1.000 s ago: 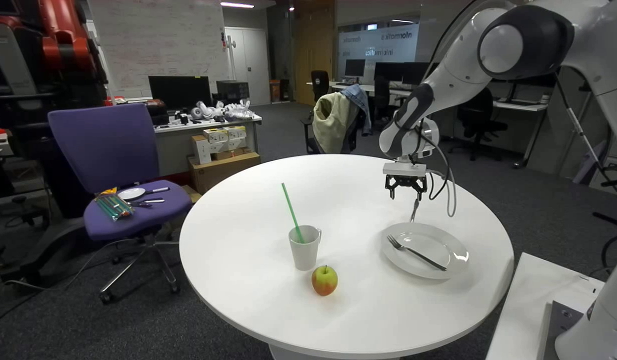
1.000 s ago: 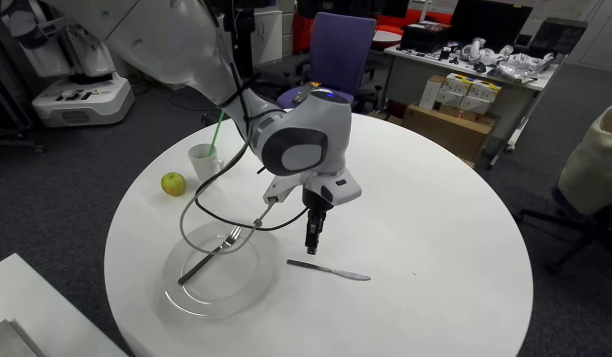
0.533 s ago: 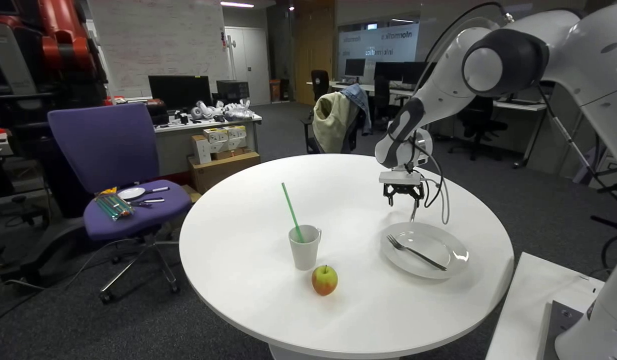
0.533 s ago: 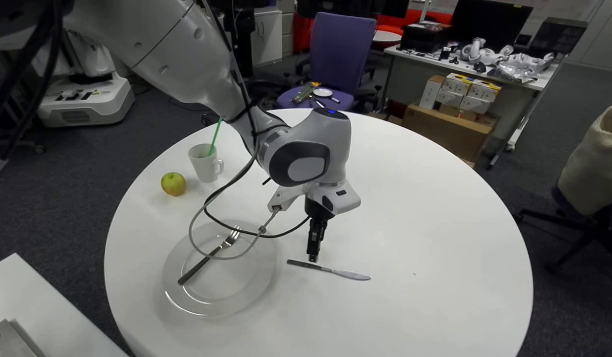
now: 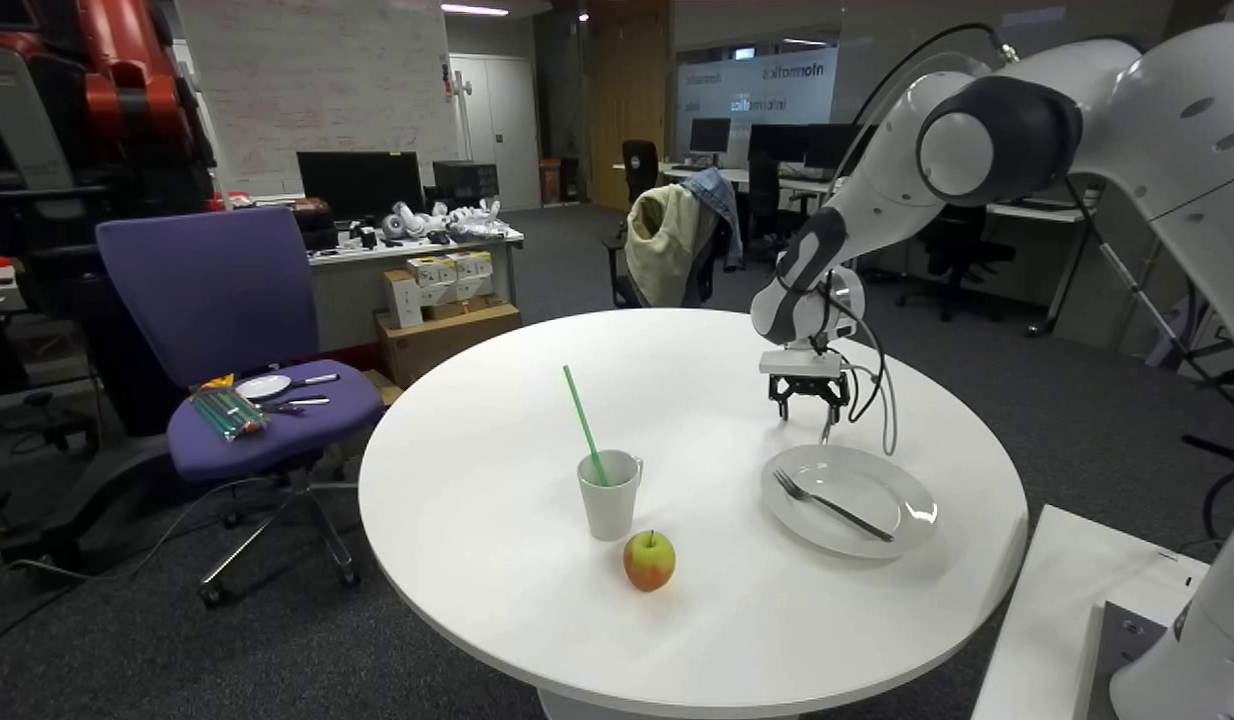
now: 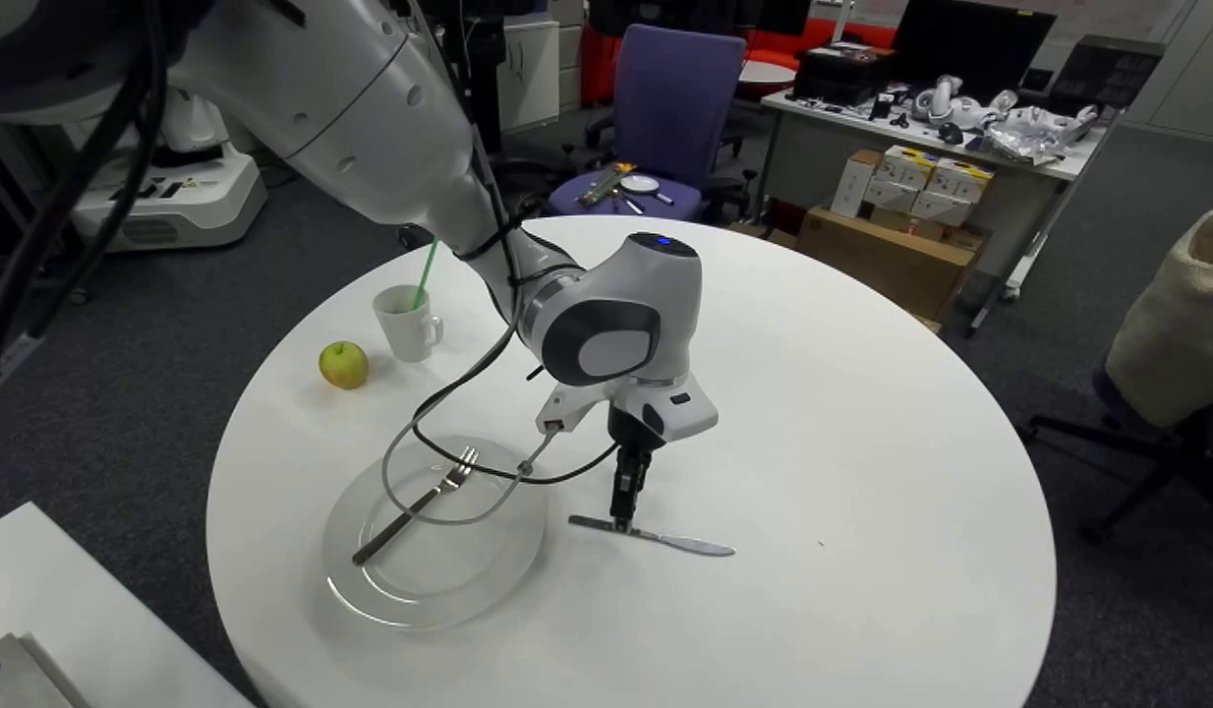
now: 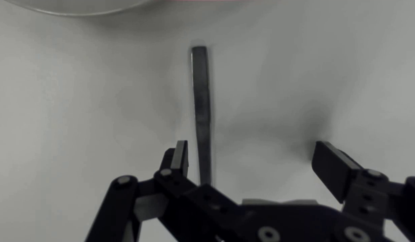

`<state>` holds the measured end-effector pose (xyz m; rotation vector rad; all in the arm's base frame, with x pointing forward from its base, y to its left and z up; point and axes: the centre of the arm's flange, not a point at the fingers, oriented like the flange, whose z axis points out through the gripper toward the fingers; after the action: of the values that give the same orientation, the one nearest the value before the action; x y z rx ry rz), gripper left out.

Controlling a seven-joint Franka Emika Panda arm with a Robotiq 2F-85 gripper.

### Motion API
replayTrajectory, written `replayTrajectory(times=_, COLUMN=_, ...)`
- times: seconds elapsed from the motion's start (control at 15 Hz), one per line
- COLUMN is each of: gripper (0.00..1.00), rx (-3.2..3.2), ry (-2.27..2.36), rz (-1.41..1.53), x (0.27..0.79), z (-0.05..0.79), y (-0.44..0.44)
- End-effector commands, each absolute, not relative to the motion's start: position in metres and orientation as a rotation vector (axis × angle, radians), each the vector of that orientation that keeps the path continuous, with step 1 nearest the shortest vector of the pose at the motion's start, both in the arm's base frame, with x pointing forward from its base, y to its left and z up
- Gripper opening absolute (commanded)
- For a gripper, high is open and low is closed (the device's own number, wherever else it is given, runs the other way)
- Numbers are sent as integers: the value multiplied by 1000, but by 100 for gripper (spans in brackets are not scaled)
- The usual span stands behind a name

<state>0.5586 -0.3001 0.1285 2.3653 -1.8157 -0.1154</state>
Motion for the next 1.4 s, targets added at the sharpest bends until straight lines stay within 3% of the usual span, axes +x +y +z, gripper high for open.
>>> replayTrajectory(times=0.0, gripper=100, rx=2365, ry=-1835, rz=-123, x=555, z=134, y=-306)
replayTrajectory(times=0.73, gripper=100, rx=2340, ry=-1978, rz=38, x=553, z=119, y=-302)
replayTrajectory(times=1.33, gripper=100, rx=2364, ry=-1919, rz=3, x=552, z=108, y=-296)
